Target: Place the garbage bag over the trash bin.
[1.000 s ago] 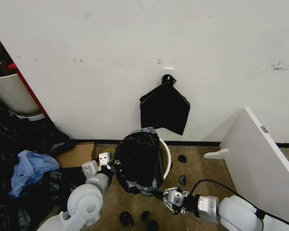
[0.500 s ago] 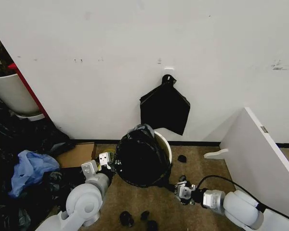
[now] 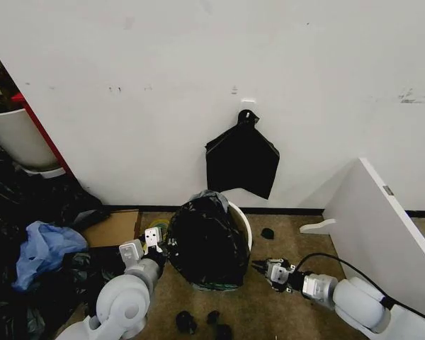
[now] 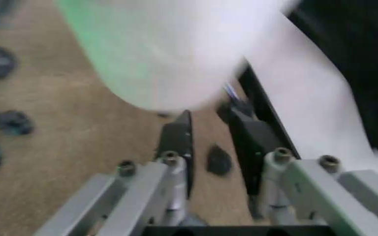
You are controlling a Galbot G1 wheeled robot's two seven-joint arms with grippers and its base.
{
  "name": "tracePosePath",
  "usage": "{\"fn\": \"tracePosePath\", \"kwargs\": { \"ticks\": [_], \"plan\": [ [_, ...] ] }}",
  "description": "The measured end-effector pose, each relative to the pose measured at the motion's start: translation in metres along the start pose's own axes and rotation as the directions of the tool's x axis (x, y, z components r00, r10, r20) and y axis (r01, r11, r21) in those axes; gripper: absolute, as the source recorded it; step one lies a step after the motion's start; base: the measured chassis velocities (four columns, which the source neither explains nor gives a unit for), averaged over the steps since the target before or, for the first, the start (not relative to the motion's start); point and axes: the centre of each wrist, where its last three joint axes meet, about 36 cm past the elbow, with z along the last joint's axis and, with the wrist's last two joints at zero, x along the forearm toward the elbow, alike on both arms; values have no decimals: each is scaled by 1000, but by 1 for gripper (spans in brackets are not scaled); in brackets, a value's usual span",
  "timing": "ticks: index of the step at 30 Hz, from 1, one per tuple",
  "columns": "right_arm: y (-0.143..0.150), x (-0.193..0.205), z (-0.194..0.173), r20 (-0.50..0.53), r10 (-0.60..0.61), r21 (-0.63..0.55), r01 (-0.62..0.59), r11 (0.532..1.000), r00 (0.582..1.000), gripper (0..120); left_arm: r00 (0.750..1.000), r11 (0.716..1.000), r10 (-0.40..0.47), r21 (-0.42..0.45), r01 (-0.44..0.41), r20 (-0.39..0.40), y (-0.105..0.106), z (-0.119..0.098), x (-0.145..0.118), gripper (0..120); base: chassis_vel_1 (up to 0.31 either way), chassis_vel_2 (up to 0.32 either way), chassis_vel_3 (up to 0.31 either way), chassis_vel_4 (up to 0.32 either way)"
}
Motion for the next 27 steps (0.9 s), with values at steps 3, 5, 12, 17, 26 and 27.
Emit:
{"fn": "tracePosePath", "kwargs": {
  "ticks": [3, 5, 12, 17, 26, 27],
  "plan": [
    [-1, 3, -7, -34, 55, -81, -57, 995, 998, 30, 1000, 1000, -6, -3, 6, 11, 1, 1, 0, 1, 0, 0, 0, 0],
    [-6, 9, -26, -65, 111, -193, -121, 974, 992, 38, 1000, 1000, -10, -5, 10, 17, 1, 2, 1, 1, 0, 0, 0, 0],
    [-20, 41, -106, -106, 265, -293, -285, 913, 958, 65, 998, 999, -39, -20, 40, 53, 2, 8, -4, 1, 0, 0, 0, 0],
    [-12, 64, -150, -94, 333, -294, -345, 891, 938, 81, 996, 998, -63, -16, 64, 57, 2, 8, -5, 1, 0, 0, 0, 0],
    [33, 52, -162, 36, 314, -189, -302, 934, 949, 100, 994, 994, -106, 14, 106, 16, -15, 11, -5, 1, 0, 0, 0, 0],
    [37, 44, -158, 39, 319, -166, -308, 937, 947, 100, 993, 993, -113, 17, 113, 12, -16, 11, -6, 1, 0, 0, 0, 0]
  ]
}}
